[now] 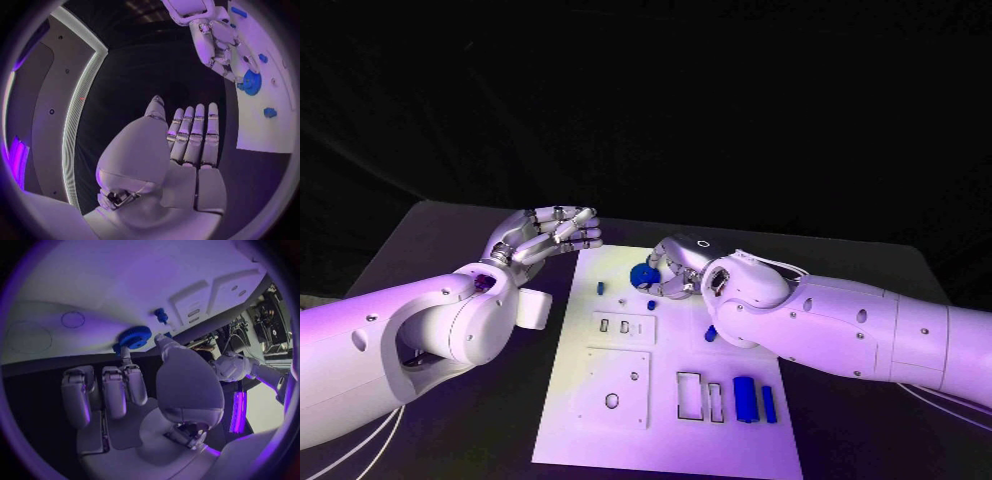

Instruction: Assemble the parts on the task board

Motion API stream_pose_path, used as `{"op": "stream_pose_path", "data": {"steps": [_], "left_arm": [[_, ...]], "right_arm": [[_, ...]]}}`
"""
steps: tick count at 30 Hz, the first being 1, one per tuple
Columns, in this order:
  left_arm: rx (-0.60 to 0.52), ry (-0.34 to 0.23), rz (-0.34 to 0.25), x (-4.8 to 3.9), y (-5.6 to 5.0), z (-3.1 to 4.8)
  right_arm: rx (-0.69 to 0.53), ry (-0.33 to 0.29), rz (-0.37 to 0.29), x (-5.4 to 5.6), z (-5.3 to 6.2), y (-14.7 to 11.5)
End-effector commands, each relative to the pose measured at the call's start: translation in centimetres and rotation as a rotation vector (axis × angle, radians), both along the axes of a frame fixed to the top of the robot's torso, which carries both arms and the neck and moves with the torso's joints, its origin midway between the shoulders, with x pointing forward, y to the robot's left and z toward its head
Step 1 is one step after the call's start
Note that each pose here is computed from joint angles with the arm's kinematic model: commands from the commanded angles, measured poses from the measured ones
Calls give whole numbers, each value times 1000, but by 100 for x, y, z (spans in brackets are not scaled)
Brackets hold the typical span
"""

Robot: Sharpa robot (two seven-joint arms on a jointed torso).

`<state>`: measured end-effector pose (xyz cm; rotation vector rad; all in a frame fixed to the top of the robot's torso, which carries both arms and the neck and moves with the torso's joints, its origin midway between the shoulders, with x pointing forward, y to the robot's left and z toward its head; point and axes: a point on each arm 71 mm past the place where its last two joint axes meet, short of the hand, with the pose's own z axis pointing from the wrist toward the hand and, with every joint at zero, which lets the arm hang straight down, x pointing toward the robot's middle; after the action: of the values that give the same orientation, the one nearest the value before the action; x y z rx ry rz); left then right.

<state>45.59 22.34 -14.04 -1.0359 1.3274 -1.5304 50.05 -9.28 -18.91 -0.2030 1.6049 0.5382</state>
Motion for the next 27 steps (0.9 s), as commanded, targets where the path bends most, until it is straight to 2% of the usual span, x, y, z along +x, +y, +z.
{"op": "stream_pose_path", "data": {"steps": [1,10,13,17,19,21,27], "left_arm": [[-8,-7,-12,-3,-17,21],[-7,-7,-10,-2,-11,20],[-7,-7,-10,0,-6,19],[-6,-7,-7,6,8,17],[-5,-8,-5,11,17,15],[-5,-8,-3,17,27,13],[-4,-9,-1,40,45,3]], "right_arm": [[-5,67,5,1,-51,-8],[32,16,-6,-13,-2,-75],[76,-27,-5,-51,51,-158],[151,-51,-3,-109,142,-322],[196,-35,-2,-128,208,-458],[238,9,-3,-137,255,-621],[335,142,-26,-138,287,-1151]]}}
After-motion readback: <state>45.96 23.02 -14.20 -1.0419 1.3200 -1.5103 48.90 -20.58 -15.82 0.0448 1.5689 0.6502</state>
